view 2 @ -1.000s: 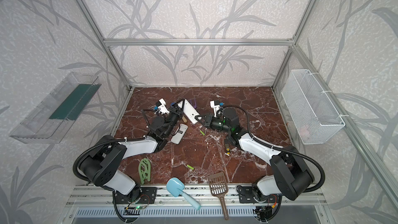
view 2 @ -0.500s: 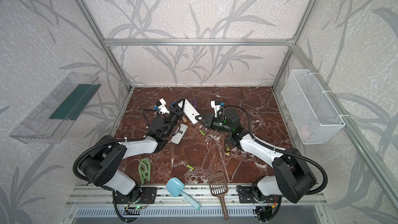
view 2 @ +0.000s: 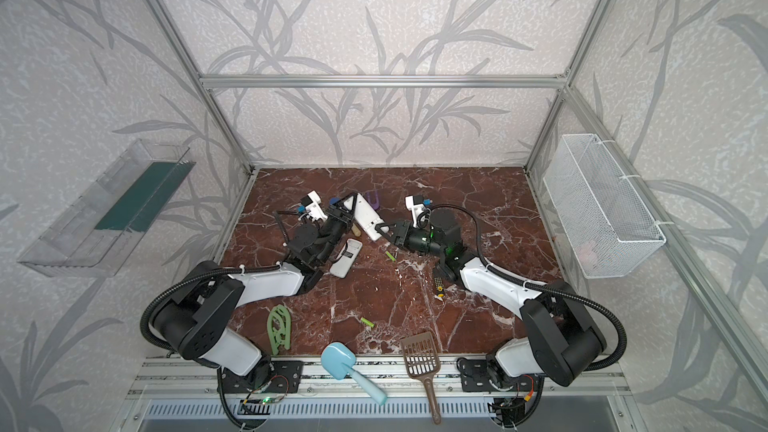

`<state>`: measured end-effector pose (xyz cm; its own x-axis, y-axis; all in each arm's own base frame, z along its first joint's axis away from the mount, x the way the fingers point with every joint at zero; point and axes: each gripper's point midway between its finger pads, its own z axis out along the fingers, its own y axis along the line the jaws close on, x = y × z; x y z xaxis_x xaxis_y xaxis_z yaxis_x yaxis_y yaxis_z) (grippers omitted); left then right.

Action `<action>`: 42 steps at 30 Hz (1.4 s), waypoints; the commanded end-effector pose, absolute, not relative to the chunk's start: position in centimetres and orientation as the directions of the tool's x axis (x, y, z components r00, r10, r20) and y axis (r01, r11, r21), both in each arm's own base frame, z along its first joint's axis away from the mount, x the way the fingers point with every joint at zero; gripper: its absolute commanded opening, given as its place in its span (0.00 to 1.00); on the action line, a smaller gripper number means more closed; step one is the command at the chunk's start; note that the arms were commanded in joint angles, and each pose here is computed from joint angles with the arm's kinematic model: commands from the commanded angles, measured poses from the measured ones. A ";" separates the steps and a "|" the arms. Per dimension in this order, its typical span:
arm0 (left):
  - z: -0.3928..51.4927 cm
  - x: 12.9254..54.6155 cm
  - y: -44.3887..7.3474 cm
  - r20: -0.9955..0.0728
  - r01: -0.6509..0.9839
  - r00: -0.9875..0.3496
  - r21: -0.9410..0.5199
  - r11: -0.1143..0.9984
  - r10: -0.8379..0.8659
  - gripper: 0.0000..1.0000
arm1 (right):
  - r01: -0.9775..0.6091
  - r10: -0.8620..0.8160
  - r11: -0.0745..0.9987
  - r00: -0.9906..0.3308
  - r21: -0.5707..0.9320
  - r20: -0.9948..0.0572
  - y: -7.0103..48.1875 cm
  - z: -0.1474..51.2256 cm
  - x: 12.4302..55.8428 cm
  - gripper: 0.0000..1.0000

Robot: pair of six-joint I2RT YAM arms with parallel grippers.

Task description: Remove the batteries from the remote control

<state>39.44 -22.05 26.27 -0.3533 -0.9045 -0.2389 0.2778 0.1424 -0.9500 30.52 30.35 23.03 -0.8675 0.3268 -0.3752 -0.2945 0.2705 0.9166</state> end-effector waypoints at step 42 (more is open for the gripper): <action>27.4 39.4 -21.1 -0.252 0.315 -0.327 -0.938 0.147 -0.911 0.00 | -0.315 0.300 0.248 -0.874 0.916 -0.382 30.2 23.5 29.1 0.15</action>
<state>39.67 -21.60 26.37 -0.3454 -0.9091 -0.2328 0.2780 0.1379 -0.9506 29.93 30.33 23.17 -0.8812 0.3183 -0.3496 -0.2789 0.2473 0.9279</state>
